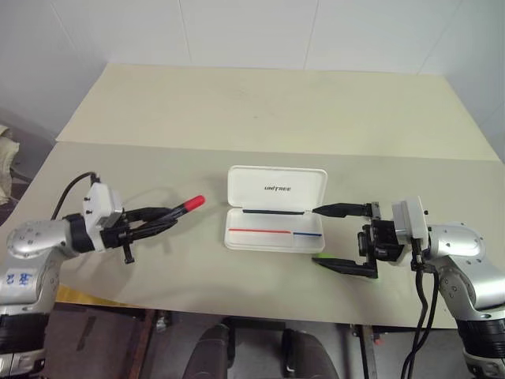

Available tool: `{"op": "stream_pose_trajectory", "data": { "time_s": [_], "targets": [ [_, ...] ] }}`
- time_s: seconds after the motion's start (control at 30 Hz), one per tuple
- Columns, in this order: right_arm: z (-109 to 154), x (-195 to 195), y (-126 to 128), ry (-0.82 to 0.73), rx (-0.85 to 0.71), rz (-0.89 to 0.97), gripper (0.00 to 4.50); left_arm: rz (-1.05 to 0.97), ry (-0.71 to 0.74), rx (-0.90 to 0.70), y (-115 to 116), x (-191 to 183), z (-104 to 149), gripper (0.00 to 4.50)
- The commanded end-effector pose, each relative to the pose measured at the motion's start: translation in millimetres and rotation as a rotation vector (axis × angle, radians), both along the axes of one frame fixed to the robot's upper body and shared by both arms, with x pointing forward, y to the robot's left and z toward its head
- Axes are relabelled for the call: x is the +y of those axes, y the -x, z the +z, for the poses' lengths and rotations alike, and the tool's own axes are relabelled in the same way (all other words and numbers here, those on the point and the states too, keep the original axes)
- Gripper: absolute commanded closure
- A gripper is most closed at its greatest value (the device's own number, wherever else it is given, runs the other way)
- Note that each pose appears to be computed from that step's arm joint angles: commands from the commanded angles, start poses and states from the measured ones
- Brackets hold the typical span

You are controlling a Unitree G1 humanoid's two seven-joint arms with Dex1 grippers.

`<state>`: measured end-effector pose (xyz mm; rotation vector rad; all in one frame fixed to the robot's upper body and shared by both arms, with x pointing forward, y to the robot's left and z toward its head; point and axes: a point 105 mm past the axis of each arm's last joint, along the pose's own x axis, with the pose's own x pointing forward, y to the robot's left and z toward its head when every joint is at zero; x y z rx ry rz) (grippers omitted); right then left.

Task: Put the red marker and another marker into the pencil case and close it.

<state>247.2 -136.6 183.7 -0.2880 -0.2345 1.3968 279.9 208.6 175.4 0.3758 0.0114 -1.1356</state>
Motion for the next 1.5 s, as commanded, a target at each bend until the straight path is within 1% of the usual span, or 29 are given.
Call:
{"op": "stream_pose_trajectory", "data": {
  "time_s": [0.03, 0.17, 0.4, 0.53, 0.63, 0.73, 0.9, 1.3, 1.5],
  "targets": [
    [7.5, -1.6, 3.5, -0.026, -0.046, -0.025, 0.00, -0.091, -0.029, 0.006, 1.2, -17.4, 6.8, 3.96],
    [6.4, -3.5, 8.2, -0.038, -0.049, -0.067, 0.00, -0.191, -0.057, 0.030, -4.8, -41.6, 8.9, 3.96],
    [4.7, -1.6, 18.1, -0.062, -0.050, -0.130, 0.00, -0.291, -0.120, 0.029, -21.5, -69.8, -3.4, 3.96],
    [4.6, 0.1, 23.1, -0.066, -0.053, -0.156, 0.00, -0.306, -0.145, 0.030, -29.1, -77.6, -9.3, 3.96],
    [5.8, -1.4, 26.6, -0.069, -0.060, -0.190, 0.00, -0.317, -0.169, 0.021, -39.7, -93.3, -17.0, 3.96],
    [7.0, -1.9, 29.0, -0.072, -0.066, -0.217, 0.00, -0.319, -0.168, 0.011, -48.9, -108.3, -18.8, 3.96],
    [7.5, -1.3, 31.9, -0.075, -0.069, -0.242, 0.00, -0.319, -0.160, 0.005, -57.2, -123.8, -19.8, 3.96],
    [9.8, -1.0, 34.7, -0.086, -0.076, -0.282, 0.00, -0.357, -0.166, -0.019, -64.4, -160.0, -31.0, 3.96],
    [10.9, -0.5, 36.5, -0.089, -0.079, -0.294, 0.00, -0.356, -0.171, -0.030, -67.1, -169.7, -36.2, 3.96]
  ]
}}
